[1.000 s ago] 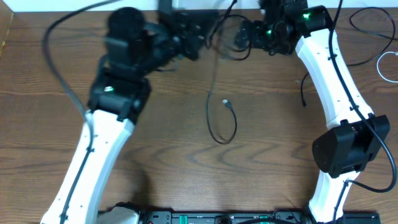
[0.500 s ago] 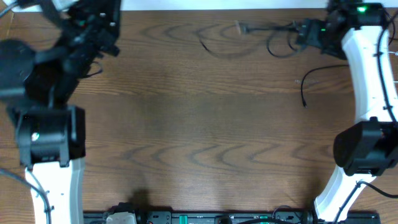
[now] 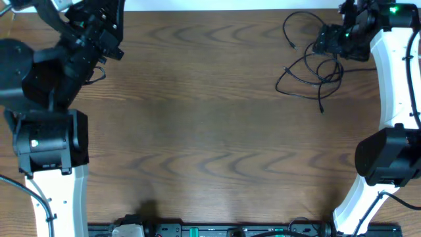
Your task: Untangle cables
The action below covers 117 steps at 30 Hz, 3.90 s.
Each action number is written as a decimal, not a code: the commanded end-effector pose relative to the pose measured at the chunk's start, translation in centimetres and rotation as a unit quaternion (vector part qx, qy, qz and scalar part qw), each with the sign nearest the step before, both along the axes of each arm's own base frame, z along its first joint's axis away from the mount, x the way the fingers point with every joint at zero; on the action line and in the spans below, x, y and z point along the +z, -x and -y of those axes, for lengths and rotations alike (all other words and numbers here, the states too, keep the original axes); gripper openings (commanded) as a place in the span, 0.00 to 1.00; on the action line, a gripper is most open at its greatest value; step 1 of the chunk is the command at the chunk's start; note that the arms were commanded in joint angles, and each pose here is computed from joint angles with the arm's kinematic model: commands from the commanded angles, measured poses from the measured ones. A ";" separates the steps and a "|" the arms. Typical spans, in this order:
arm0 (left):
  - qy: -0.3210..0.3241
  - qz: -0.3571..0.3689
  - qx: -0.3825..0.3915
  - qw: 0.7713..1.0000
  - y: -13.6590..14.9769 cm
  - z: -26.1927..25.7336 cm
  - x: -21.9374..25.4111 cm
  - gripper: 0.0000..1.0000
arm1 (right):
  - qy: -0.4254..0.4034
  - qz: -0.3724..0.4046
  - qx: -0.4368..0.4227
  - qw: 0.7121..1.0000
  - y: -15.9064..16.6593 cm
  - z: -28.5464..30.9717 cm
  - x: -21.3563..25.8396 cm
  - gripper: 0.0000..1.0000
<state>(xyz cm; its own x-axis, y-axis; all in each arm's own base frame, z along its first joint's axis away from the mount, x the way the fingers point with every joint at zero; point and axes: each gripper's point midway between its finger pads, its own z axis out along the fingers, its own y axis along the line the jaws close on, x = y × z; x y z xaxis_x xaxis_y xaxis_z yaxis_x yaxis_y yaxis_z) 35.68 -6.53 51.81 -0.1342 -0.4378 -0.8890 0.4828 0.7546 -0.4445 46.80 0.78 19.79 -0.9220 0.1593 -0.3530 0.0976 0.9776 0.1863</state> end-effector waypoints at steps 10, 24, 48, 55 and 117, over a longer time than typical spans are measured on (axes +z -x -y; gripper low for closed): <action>-0.016 -0.081 -0.072 0.994 -2.3 2.5 -5.0 0.07 | -0.008 0.042 0.073 0.996 -1.2 -2.1 0.9 0.93; -0.042 -0.124 -0.079 0.988 -2.9 3.2 -8.1 0.07 | -0.002 0.007 0.041 0.999 -2.7 -1.0 -3.3 0.99; -0.060 -0.188 -0.078 0.977 -4.2 4.7 -12.4 0.07 | 0.005 -0.027 0.012 1.000 -4.1 1.7 -8.4 0.99; -0.064 -0.217 -0.059 0.972 -4.4 4.3 -13.8 0.07 | 0.009 -0.029 0.023 0.999 -4.5 1.7 -9.5 0.99; -0.063 -0.266 -0.068 0.959 -4.9 4.8 -16.7 0.07 | 0.064 -0.062 -0.041 0.995 -7.6 7.1 -22.8 0.96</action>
